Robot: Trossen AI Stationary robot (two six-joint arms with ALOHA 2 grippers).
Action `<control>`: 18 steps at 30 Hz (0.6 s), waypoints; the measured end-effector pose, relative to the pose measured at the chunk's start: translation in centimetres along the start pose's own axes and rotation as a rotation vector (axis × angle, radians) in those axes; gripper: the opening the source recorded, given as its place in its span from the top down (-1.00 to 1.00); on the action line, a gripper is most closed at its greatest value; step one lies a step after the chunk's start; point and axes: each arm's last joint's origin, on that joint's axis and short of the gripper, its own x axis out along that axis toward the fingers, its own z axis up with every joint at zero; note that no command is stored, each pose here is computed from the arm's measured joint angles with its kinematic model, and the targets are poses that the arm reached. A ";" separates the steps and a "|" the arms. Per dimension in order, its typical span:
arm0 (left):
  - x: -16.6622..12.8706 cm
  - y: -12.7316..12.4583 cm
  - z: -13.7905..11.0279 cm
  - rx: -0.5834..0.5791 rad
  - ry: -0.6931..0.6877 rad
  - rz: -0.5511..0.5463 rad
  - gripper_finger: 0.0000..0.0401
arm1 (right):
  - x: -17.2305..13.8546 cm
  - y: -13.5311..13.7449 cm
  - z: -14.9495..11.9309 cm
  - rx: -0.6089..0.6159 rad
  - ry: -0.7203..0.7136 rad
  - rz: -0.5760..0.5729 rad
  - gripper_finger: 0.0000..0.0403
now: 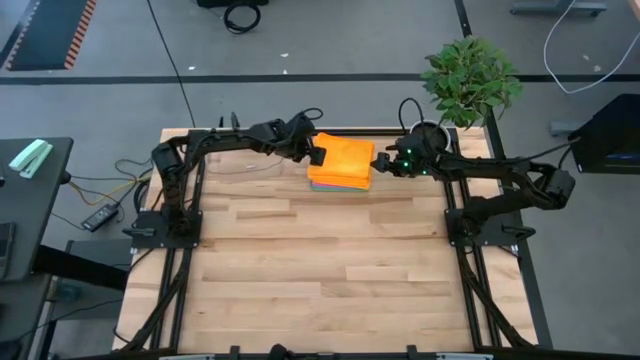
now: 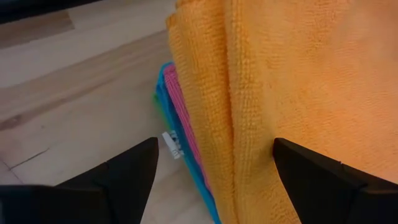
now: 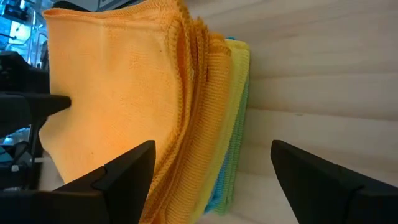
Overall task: Fold microfiber towels
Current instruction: Stack the folded orange towel on the folded orange towel
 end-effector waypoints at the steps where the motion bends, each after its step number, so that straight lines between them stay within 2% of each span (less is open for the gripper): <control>1: 0.0 0.0 0.0 -0.002 0.002 0.001 -0.62 | 0.0 0.0 0.0 0.000 -0.001 0.002 -0.62; 9: -2.2 -2.0 2.3 0.034 -0.032 -0.015 -0.62 | 0.0 0.1 -0.1 -0.018 0.022 0.017 -0.62; 15: -5.0 -3.6 5.2 0.138 -0.185 0.102 -0.58 | 0.0 0.1 -0.1 -0.022 0.044 0.032 -0.62; 18: -4.5 -3.0 6.8 0.150 -0.214 0.127 -0.53 | 0.0 0.1 -0.2 -0.022 0.059 0.043 -0.62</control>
